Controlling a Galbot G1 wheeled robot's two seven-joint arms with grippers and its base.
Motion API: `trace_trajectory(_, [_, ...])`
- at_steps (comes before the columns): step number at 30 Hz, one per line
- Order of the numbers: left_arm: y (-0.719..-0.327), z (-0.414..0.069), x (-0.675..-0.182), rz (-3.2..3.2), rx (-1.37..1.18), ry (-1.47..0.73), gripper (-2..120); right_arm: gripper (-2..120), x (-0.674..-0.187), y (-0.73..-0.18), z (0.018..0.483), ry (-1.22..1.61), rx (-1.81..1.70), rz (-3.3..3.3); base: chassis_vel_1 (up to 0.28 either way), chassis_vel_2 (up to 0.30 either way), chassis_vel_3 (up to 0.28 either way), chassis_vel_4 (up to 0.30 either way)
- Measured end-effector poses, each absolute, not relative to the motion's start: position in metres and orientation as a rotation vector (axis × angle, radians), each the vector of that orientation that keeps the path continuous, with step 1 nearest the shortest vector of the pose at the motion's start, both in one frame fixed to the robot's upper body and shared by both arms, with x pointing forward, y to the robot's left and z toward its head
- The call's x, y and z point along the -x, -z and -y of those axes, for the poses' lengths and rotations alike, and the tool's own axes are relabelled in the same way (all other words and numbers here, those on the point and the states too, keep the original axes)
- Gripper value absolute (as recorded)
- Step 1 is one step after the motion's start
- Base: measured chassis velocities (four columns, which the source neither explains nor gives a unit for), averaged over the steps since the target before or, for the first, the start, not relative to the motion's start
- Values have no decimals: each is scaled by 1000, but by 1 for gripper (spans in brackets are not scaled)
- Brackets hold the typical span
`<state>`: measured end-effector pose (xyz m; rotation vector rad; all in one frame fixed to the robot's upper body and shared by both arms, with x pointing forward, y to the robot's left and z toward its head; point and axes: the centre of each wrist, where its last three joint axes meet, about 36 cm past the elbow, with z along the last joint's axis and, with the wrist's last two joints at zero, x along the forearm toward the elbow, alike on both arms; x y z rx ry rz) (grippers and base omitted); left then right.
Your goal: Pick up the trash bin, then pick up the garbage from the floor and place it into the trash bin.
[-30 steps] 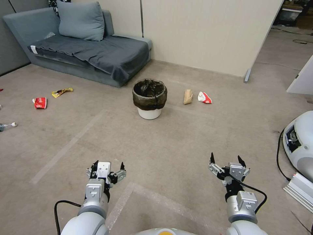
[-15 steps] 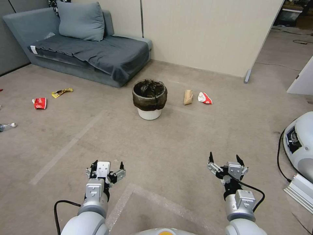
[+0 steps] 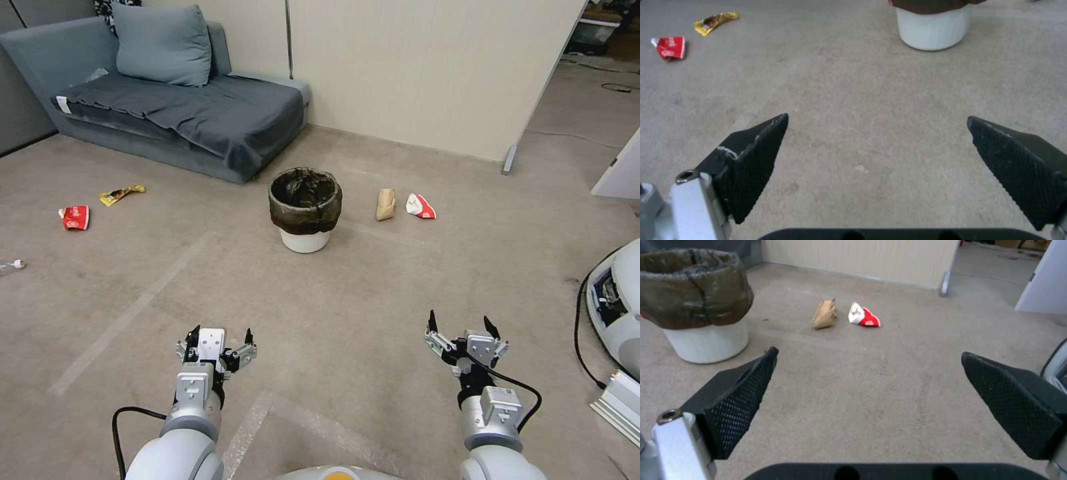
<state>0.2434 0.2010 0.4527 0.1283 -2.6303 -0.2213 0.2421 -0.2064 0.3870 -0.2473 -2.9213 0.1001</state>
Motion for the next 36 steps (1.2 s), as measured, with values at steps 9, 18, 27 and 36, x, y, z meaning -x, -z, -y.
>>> trace_trajectory(9, [-450, -202, -245, 2627, -128, 225, 100, 100, -242, -384, 206, -98, 246, 2914, -75, 70, 72, -64])
trace_trajectory(18, [-449, -203, -245, 2624, -131, 228, 100, 100, -243, -383, 206, -88, 247, 2911, -86, 74, 76, -67])
trace_trajectory(27, [-449, -203, -245, 2623, -125, 236, 100, 100, -245, -382, 204, -69, 256, 2894, -99, 98, 104, -99])
trace_trajectory(36, [-449, -204, -245, 2623, -123, 239, 100, 100, -245, -382, 203, -57, 248, 2891, -137, 137, 121, -131])
